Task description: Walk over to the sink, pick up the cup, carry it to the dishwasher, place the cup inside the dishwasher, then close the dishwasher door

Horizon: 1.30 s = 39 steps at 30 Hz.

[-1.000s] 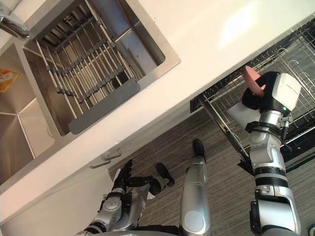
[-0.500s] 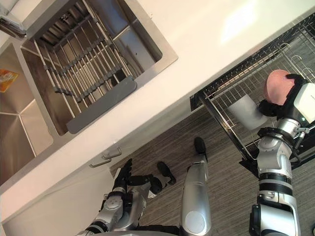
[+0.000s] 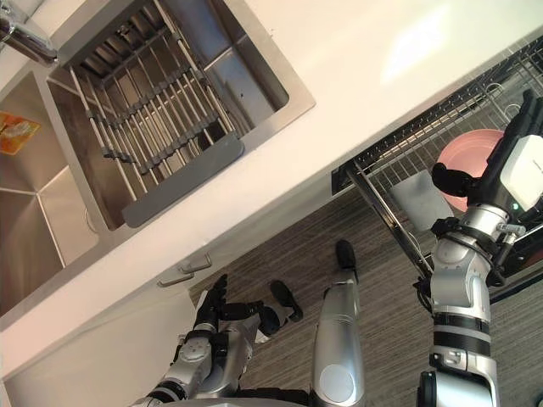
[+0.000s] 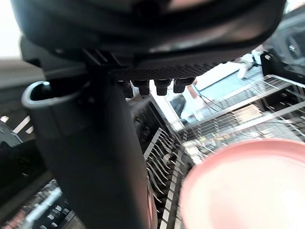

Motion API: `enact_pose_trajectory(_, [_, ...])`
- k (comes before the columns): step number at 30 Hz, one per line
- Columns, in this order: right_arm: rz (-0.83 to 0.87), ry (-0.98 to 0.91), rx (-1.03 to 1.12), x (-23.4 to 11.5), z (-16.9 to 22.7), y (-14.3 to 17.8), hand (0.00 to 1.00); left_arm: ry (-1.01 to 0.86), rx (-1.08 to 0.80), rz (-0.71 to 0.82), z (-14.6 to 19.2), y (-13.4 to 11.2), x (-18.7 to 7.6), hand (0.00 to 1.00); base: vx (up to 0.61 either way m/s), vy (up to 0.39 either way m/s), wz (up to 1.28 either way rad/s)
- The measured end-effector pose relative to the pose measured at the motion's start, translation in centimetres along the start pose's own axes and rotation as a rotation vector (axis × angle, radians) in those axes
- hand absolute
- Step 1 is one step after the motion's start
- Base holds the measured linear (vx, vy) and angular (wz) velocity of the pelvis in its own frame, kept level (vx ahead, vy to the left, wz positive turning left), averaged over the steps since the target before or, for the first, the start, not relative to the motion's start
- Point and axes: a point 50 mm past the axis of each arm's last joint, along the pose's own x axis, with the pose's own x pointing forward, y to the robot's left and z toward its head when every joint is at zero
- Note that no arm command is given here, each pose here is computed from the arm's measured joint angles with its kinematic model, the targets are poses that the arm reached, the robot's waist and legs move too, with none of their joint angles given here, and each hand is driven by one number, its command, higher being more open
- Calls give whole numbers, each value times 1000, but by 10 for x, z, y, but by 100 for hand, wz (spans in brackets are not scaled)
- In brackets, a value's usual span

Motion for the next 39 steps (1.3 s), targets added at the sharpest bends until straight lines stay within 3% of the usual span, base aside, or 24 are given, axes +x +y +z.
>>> enact_pose_trajectory(7, [-94, -63, 99, -23, 13, -27, 100, 16, -3, 24, -3, 8, 0, 100, 18, -13, -4])
enact_pose_trajectory(19, [-104, 92, 384, -92, -11, -62, 100, 60, 43, 34, -17, 22, -6, 100, 68, 6, -5])
enact_pose_trajectory(24, [-58, 339, 553, -130, -40, -53, 100, 118, 18, 54, -34, 25, -15, 100, 108, -7, -3])
enact_pose_trajectory(32, [-155, 812, 878, -197, -99, -49, 100, 201, -71, 89, -55, 23, -29, 100, 84, -20, -14])
enact_pose_trajectory(39, [-220, 1055, 910, -247, -128, -48, 100, 239, -84, 94, -63, 25, -33, 100, 28, -31, 15])
